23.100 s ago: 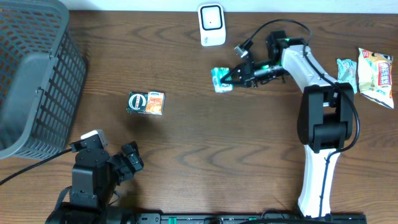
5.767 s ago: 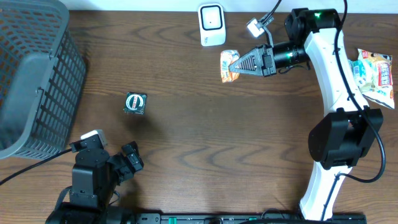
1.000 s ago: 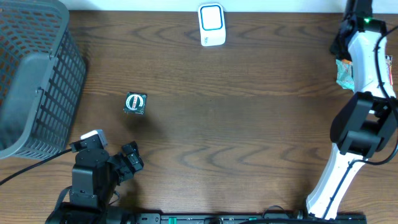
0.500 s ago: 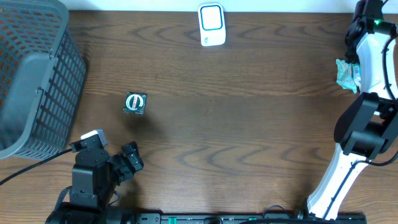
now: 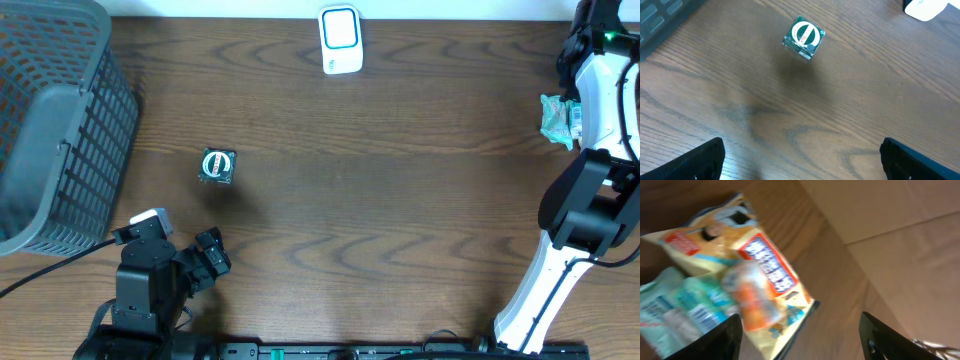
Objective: Scan the item barcode
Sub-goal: 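Carry the Kleenex box right and drop it by the yellow bag, then move the right gripper left over the green Zam-Buk box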
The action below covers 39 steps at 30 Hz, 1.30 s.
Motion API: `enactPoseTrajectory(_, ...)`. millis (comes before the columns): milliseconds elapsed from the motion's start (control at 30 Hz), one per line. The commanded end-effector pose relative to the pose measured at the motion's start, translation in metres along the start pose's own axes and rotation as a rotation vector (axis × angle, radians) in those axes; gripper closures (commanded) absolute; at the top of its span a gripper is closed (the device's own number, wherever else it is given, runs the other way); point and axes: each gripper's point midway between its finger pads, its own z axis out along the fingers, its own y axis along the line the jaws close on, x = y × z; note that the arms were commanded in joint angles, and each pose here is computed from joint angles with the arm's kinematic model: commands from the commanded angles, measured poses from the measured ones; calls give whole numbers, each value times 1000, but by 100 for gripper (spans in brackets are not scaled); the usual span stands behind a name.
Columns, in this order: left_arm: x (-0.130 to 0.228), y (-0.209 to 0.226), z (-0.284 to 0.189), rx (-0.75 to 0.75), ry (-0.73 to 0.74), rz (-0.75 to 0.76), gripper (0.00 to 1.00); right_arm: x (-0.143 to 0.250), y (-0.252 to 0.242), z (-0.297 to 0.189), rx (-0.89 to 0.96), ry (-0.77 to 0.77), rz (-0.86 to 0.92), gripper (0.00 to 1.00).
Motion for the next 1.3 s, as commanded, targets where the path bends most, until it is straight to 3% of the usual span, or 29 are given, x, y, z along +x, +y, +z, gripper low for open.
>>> enactPoseTrajectory(0, -1, 1, -1, -1, -6, 0, 2, 1, 34, -15, -176, -1, -117, 30)
enactPoseTrajectory(167, -1, 1, -1, -1, -6, 0, 2, 9, 85, -55, -344, -24, -181, 24)
enactPoseTrajectory(200, -1, 1, -1, -1, -6, 0, 3, 12, 104, -74, -426, -32, -201, 15)
enactPoseTrajectory(233, -1, 1, -1, -1, -6, 0, 2, 16, 118, -86, -488, -34, -214, 14)
enactPoseTrajectory(400, -1, 1, -1, -1, -6, 0, 2, 58, 204, -195, -1009, 19, -334, 2)
enactPoseTrajectory(533, -1, 1, -1, -1, -6, 0, 2, 101, 246, -300, -1459, 88, -444, 1)
enactPoseTrajectory(600, -1, 1, -1, -1, -6, 0, 2, 117, 257, -342, -1594, 89, -488, 6)
enactPoseTrajectory(700, -1, 1, -1, -1, -6, 0, 3, 145, 278, -396, -1669, 49, -556, 10)
enactPoseTrajectory(867, -1, 1, -1, -1, -6, 0, 2, 190, 310, -440, -1602, -79, -664, 21)
enactPoseTrajectory(933, -1, 1, -1, -1, -6, 0, 2, 210, 320, -457, -1592, -123, -702, 20)
enactPoseTrajectory(1000, -1, 1, -1, -1, -6, 0, 2, 231, 329, -477, -1599, -152, -731, 12)
enactPoseTrajectory(1167, -1, 1, -1, -1, -6, 0, 2, 281, 348, -519, -1616, -245, -793, 7)
enactPoseTrajectory(1267, -1, 1, -1, -1, -6, 0, 2, 302, 364, -529, -1540, -278, -720, 6)
